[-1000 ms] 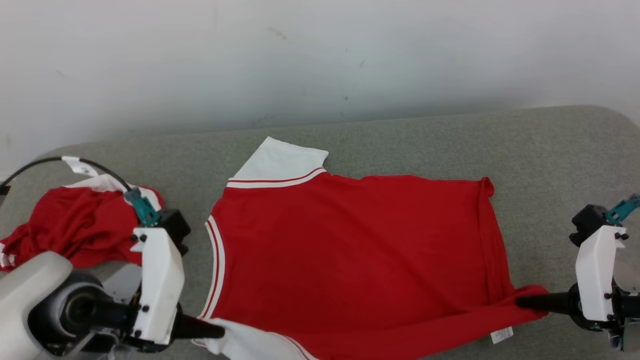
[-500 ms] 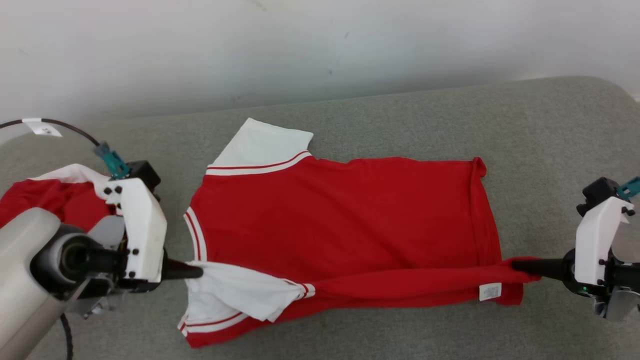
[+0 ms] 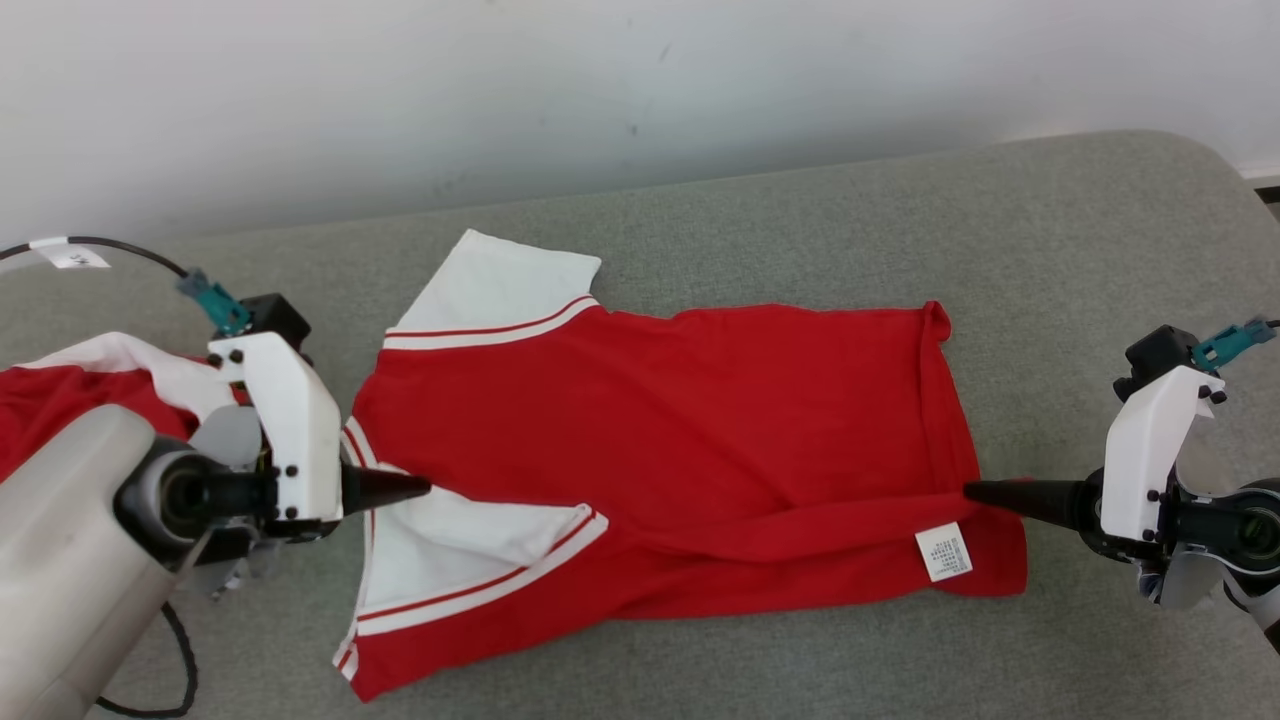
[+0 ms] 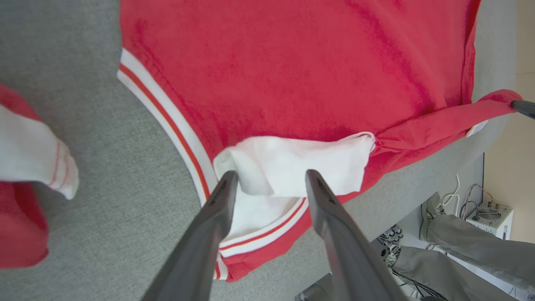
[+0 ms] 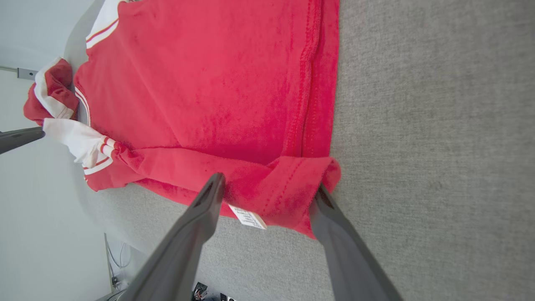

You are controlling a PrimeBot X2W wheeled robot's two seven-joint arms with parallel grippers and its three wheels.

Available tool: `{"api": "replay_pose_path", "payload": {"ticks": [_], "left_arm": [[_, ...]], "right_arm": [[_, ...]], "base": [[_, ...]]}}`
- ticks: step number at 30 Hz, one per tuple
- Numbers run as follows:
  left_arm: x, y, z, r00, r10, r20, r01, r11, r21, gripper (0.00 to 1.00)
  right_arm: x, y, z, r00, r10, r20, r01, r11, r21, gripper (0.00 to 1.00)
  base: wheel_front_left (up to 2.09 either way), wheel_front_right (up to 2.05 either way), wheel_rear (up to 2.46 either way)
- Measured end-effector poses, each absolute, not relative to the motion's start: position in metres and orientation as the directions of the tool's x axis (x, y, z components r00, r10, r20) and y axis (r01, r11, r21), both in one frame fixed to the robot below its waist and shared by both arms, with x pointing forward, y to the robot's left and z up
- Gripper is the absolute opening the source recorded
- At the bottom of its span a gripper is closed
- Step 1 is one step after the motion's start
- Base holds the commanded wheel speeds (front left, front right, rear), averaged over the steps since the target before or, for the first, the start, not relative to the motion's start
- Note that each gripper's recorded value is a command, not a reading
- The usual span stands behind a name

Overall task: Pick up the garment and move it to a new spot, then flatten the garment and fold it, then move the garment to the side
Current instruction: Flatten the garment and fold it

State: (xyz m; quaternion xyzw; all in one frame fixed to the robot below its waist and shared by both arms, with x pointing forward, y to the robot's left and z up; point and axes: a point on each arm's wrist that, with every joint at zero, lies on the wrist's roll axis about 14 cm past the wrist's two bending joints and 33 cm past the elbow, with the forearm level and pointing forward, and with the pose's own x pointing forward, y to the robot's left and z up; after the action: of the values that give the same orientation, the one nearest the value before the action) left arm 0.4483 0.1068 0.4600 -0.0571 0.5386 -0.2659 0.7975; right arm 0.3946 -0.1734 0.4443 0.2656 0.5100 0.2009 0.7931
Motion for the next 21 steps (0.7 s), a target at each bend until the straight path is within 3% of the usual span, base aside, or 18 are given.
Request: {"api": "replay_pose_path", "payload": {"ticks": [5,9,13,21], "left_arm": [[0.456,0.109,0.462,0.353,-0.474,-0.807,0.385,0.859,-0.337,1.0],[0.461,0.106,0.479,0.447,-0.49,-0.748,0.442,0.848,-0.292,1.0],[0.473,0.103,0.514,0.592,-0.519,-0.617,0.474,0.843,-0.254,1.0],[0.475,0.116,0.573,0.833,-0.465,-0.3,0.447,0.885,-0.129,1.0]], "right_arm": [[0.4,-0.174,0.454,0.456,0.579,-0.676,-0.06,0.778,0.625,1.0],[0.408,-0.176,0.476,0.56,0.56,-0.611,-0.097,0.776,0.623,1.0],[0.42,-0.177,0.51,0.704,0.525,-0.477,-0.172,0.778,0.604,1.0],[0.417,-0.183,0.568,0.89,0.425,-0.163,-0.287,0.801,0.525,1.0]], "base": [[0.0,0.0,0.0],[0.0,0.0,0.0],[0.0,0.0,0.0],[0.0,0.0,0.0]]}}
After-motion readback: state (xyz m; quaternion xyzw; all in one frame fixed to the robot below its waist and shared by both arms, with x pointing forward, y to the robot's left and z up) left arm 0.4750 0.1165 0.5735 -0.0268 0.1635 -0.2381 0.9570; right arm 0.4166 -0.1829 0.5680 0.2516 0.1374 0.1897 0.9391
